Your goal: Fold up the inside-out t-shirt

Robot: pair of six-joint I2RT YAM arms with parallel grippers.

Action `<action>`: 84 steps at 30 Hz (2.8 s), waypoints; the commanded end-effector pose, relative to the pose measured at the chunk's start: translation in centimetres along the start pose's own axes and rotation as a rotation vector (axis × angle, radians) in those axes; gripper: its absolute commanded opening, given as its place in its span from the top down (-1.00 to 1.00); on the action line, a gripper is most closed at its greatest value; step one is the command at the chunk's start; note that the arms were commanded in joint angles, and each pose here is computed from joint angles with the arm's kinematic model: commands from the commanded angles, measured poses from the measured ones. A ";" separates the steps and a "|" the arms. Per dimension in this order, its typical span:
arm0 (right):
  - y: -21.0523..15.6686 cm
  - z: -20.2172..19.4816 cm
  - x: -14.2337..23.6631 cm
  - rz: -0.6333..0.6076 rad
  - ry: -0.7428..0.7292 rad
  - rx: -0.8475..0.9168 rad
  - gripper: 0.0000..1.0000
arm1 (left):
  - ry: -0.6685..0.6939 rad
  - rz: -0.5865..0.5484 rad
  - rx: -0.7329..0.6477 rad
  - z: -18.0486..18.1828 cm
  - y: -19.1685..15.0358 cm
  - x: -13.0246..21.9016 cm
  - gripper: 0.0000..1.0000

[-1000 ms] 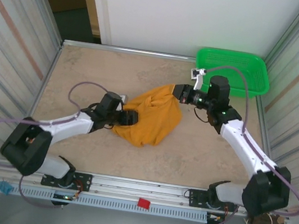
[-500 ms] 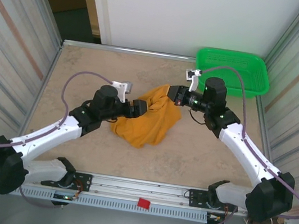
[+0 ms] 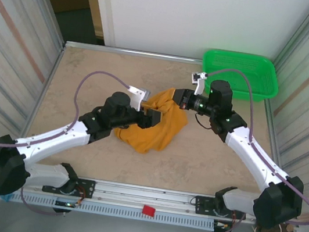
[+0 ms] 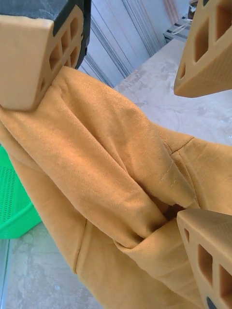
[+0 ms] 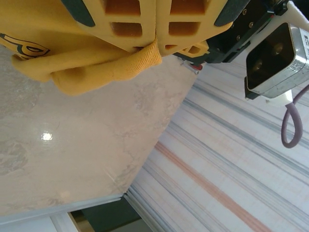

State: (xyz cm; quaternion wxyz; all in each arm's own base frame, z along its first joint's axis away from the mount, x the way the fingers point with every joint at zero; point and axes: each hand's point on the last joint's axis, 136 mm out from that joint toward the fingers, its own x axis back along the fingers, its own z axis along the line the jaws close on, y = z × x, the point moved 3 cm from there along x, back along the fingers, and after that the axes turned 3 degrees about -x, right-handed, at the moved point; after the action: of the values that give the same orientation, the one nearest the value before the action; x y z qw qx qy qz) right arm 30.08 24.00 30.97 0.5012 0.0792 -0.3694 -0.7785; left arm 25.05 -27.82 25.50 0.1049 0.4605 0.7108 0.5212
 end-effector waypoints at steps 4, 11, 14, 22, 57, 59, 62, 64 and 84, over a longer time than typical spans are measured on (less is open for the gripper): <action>0.0 0.4 -0.1 -0.005 0.009 -0.001 1.00 | -0.015 -0.038 -0.108 -0.6 1.7 -1.1 -0.21; 0.0 0.6 0.1 -0.010 0.007 0.000 1.00 | -0.030 -0.012 -0.127 -0.7 1.7 -2.7 0.17; -0.1 0.2 0.0 -0.009 -0.005 -0.003 1.00 | -0.050 0.003 -0.126 -0.9 1.4 -2.9 0.74; -0.1 -5.2 -1.9 0.006 -0.145 -0.054 0.01 | -0.171 -0.111 0.045 -3.5 9.1 2.1 1.00; 0.3 2.7 0.0 -0.006 0.033 0.194 1.00 | -0.191 -0.280 0.516 0.2 16.2 6.8 1.00; -0.1 3.3 1.5 0.003 0.115 0.188 1.00 | -0.119 -0.307 0.551 3.4 15.7 6.8 1.00; -1.0 4.8 3.2 0.027 0.231 0.199 1.00 | -0.083 -0.316 0.596 7.0 15.1 5.9 1.00; -1.5 5.7 3.6 0.046 0.295 0.199 1.00 | -0.079 -0.303 0.599 8.4 14.9 4.8 1.00; -1.8 3.0 2.2 0.045 0.228 0.130 1.00 | -0.059 -0.155 0.217 -1.4 6.0 4.4 -0.32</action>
State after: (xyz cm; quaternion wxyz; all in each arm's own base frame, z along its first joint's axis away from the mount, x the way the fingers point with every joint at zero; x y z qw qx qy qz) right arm 26.11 24.17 32.09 0.5580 0.1847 -0.3641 -0.7225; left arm 24.73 -24.57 35.76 0.1524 0.4483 0.7986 0.3715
